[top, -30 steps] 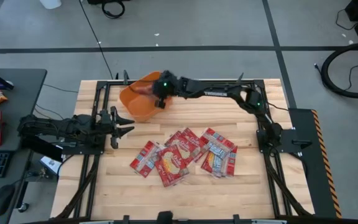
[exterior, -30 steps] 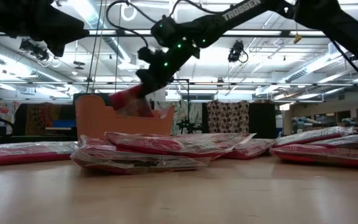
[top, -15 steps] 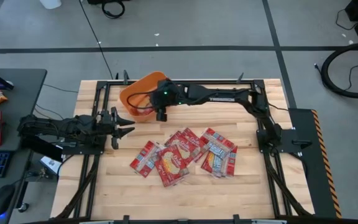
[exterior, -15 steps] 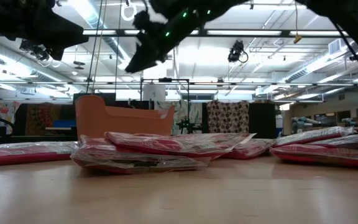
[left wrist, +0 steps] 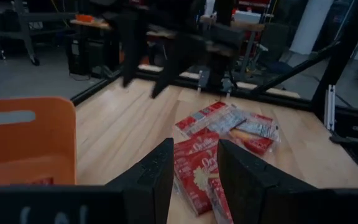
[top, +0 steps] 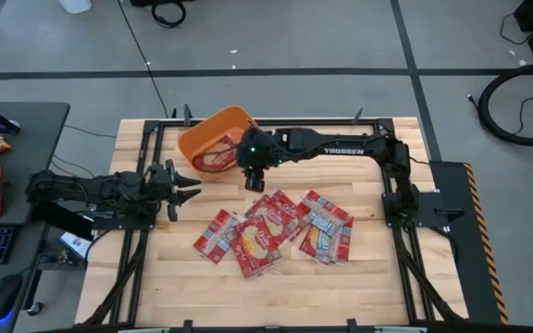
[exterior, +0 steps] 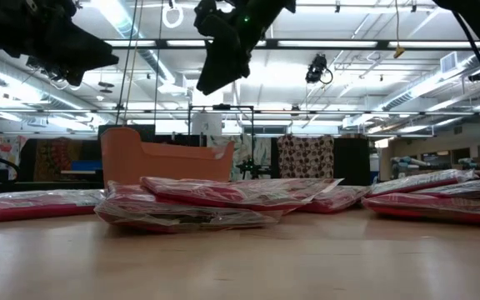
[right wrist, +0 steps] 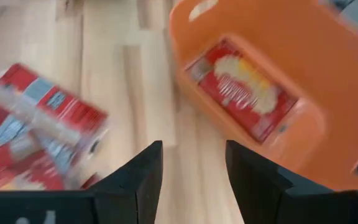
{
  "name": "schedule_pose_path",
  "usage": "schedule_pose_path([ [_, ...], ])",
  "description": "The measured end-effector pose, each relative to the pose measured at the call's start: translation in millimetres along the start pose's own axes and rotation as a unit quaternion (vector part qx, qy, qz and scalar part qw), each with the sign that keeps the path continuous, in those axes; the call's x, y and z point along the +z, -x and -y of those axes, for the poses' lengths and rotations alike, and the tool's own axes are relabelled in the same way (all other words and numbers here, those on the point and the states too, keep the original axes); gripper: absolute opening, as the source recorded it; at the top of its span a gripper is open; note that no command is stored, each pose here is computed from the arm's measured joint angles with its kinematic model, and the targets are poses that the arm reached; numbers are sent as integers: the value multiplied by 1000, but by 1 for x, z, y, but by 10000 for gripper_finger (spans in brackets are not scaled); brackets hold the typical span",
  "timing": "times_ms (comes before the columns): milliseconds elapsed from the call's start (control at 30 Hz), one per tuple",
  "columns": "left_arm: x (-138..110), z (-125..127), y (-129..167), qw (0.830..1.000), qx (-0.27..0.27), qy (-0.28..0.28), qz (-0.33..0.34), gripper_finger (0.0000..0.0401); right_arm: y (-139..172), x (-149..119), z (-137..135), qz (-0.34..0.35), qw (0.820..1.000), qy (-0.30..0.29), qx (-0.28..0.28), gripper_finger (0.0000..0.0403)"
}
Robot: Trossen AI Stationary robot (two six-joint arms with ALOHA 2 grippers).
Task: Sort popcorn bags into baskets
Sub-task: Put the red popcorn bag into the orange bin
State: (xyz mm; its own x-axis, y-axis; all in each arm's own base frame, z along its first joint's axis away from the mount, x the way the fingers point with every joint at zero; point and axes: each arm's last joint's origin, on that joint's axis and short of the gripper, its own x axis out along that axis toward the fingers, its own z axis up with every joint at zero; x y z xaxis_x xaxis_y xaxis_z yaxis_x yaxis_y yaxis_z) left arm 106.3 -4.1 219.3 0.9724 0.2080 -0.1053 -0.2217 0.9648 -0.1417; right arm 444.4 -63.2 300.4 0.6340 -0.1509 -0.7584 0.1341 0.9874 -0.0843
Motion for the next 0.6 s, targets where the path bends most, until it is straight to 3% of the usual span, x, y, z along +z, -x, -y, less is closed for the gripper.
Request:
schedule_pose_path([
  [267, -3, -1, 0, 1000, 3, 4, -17, 128, 4, -15, -29, -78, 996, -15, -33, 179],
  [600, -3, -1, 0, 1000, 3, 4, -17, 128, 7, -24, -40, -124, 991, -26, -51, 179],
])
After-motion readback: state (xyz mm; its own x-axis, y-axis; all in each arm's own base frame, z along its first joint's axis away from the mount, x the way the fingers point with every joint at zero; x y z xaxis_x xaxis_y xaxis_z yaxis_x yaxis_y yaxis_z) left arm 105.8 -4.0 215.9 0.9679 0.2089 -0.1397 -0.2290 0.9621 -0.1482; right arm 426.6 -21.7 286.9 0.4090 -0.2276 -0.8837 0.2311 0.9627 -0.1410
